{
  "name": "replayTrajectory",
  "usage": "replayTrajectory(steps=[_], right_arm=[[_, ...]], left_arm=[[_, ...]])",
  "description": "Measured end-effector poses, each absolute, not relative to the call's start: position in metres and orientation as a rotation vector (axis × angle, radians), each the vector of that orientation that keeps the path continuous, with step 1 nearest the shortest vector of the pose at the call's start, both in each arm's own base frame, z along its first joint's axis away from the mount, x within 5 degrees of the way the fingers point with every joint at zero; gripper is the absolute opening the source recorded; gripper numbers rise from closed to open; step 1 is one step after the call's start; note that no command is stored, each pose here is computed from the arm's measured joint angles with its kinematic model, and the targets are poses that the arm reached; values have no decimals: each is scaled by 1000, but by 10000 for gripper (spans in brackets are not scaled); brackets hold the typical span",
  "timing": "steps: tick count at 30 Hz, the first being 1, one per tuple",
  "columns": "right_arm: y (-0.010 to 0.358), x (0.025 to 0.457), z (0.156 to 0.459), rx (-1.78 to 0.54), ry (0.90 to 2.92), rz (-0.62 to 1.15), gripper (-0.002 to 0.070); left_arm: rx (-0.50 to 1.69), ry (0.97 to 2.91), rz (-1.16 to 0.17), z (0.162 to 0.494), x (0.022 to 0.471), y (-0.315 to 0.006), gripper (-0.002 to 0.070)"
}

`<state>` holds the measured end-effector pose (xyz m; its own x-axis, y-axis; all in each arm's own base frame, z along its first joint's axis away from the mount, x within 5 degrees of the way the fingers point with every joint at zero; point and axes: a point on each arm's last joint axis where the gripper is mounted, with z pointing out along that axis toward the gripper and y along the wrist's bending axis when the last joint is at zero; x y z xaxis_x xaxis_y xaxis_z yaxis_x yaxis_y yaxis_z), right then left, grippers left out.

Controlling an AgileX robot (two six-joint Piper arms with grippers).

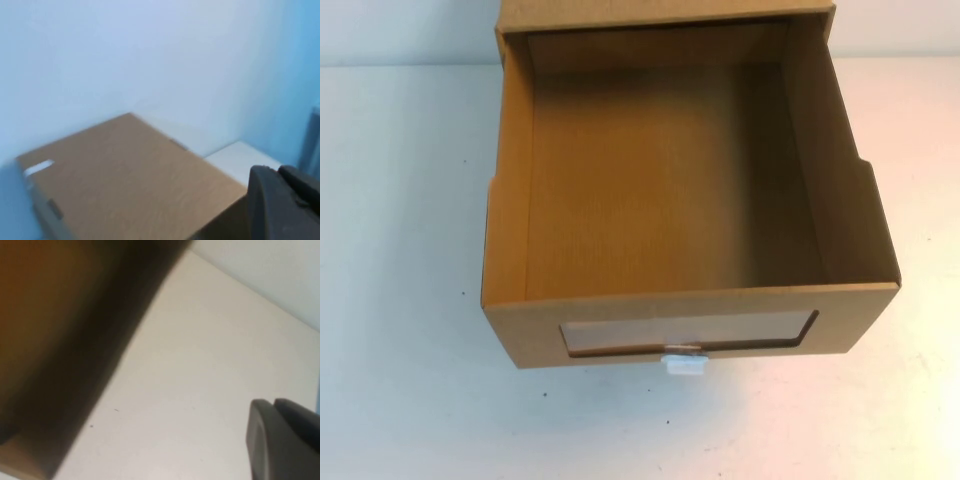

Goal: Open the shoe box
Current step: 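Pull the top drawer of the cardboard box fully open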

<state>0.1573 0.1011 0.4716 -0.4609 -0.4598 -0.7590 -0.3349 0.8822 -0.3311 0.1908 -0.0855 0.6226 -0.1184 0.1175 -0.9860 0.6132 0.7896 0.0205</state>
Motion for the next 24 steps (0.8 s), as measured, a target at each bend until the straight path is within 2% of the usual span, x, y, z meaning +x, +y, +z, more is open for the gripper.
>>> replayTrajectory(steps=[3,8,17,24], right_arm=[[68,153,478,-475,2120,-188,-11],[35,138,475,-337,2156,-193,-13],[35,134,426,-286,2238,-69,-13],[26,109,409,-196,2177,28,-13]], left_arm=[[585,1706,-420,614,166,-76,-4],[603,1823,-410,567,139,-68,-4],[475,1609,-316,458,58,-38,-4],[413,1510,-259,366,28,-24,-4]])
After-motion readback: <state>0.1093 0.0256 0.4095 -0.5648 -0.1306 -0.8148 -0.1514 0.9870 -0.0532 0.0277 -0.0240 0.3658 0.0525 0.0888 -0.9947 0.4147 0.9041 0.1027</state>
